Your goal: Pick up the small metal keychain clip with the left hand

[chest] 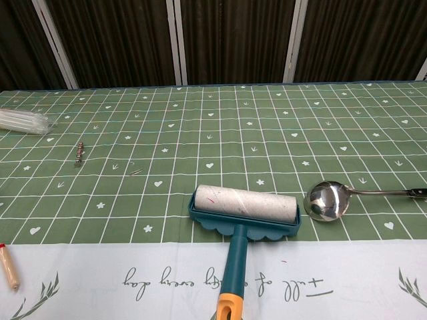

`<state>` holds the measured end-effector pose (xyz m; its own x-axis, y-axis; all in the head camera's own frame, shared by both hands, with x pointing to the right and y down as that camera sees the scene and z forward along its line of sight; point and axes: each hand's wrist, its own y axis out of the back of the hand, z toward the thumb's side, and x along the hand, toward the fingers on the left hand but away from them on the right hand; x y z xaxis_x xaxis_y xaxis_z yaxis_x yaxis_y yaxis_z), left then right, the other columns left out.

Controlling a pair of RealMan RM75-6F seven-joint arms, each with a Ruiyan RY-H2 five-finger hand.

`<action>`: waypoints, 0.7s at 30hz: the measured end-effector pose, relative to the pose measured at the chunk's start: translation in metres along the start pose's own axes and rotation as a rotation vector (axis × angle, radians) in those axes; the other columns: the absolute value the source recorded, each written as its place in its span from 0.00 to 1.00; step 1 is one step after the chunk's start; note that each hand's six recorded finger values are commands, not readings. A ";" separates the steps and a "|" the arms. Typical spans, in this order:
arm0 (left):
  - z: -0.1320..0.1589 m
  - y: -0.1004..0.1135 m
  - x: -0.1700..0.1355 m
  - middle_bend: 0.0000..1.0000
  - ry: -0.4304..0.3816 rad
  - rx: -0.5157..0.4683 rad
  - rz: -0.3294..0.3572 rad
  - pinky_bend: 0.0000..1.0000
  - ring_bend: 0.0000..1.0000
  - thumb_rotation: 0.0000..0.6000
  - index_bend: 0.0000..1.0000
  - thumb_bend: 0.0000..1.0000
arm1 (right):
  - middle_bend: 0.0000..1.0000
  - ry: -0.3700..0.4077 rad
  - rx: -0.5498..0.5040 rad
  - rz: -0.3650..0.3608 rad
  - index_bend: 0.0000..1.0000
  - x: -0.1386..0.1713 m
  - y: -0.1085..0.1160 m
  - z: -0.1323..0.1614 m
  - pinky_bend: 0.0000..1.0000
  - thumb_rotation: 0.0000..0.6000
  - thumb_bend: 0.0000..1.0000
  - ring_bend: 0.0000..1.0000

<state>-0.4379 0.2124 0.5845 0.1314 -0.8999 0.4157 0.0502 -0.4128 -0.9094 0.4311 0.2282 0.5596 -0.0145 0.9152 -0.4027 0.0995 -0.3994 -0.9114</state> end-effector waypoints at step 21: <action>0.001 -0.004 0.011 0.00 -0.021 0.009 -0.037 0.00 0.00 1.00 0.03 0.08 | 0.00 -0.004 -0.008 0.000 0.11 0.001 0.001 -0.001 0.13 1.00 0.11 0.00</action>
<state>-0.4352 0.2043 0.5931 0.1503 -0.8806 0.4493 0.0639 -0.4449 -0.8933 0.4322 0.2283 0.5582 -0.0184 0.9149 -0.4033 0.1075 -0.3992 -0.9105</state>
